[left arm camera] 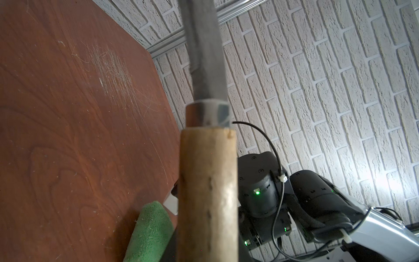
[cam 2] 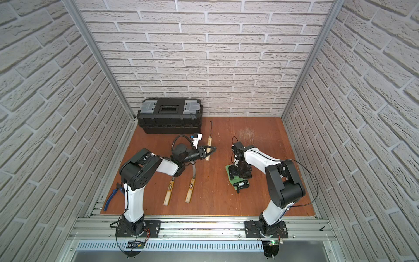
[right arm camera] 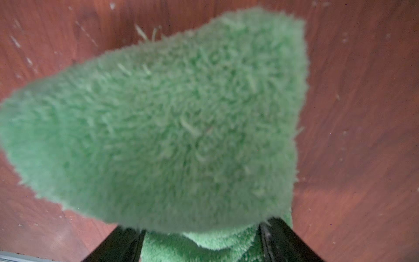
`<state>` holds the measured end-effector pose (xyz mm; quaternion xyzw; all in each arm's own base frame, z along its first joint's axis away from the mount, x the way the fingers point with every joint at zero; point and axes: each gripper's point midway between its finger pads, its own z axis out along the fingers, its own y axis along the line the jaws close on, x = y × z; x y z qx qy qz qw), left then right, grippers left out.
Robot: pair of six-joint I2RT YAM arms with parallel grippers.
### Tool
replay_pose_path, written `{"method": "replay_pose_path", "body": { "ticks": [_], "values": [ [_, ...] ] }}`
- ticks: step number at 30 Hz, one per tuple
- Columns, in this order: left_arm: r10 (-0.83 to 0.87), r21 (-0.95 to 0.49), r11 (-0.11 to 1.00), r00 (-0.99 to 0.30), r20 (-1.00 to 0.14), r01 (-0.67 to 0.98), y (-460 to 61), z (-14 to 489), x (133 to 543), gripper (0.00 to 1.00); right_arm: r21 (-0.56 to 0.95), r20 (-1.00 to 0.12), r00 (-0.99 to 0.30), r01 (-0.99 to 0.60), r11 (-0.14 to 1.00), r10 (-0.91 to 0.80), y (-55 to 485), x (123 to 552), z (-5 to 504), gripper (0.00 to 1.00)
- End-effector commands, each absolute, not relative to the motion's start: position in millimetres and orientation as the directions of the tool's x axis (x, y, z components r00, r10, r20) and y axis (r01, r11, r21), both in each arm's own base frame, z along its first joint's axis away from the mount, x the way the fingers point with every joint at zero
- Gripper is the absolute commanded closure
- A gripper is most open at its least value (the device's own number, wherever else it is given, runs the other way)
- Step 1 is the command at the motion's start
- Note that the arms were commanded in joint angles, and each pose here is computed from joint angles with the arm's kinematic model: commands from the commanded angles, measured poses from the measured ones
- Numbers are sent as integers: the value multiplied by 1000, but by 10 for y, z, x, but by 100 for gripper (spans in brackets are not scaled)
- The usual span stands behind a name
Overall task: Wipe small sickles with rags
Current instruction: Pick up the rag from the center of the board.
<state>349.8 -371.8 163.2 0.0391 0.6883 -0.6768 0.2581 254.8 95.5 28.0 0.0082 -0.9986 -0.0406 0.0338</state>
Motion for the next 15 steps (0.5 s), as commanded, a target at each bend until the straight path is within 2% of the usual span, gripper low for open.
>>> {"method": "replay_pose_path", "body": {
  "ticks": [1,5,7,11,15],
  "values": [
    [-325,-863,26,-812,-484,504,-3651,1953,3471,100,63,58,-998,-18,998,-22,946,2620,222,23],
    [-329,-861,28,-809,-487,507,-3631,1965,3475,100,30,89,-996,-17,999,-20,894,2589,139,27],
    [-330,-861,28,-808,-488,508,-3622,1969,3483,100,23,111,-994,-22,1000,-24,884,2562,101,36],
    [-329,-862,32,-809,-487,506,-3616,1946,3481,100,10,137,-990,-29,1000,-30,858,2513,46,64],
    [-328,-863,37,-810,-486,503,-3614,1917,3486,100,18,132,-991,-33,999,-35,859,2495,50,80]
  ]
}}
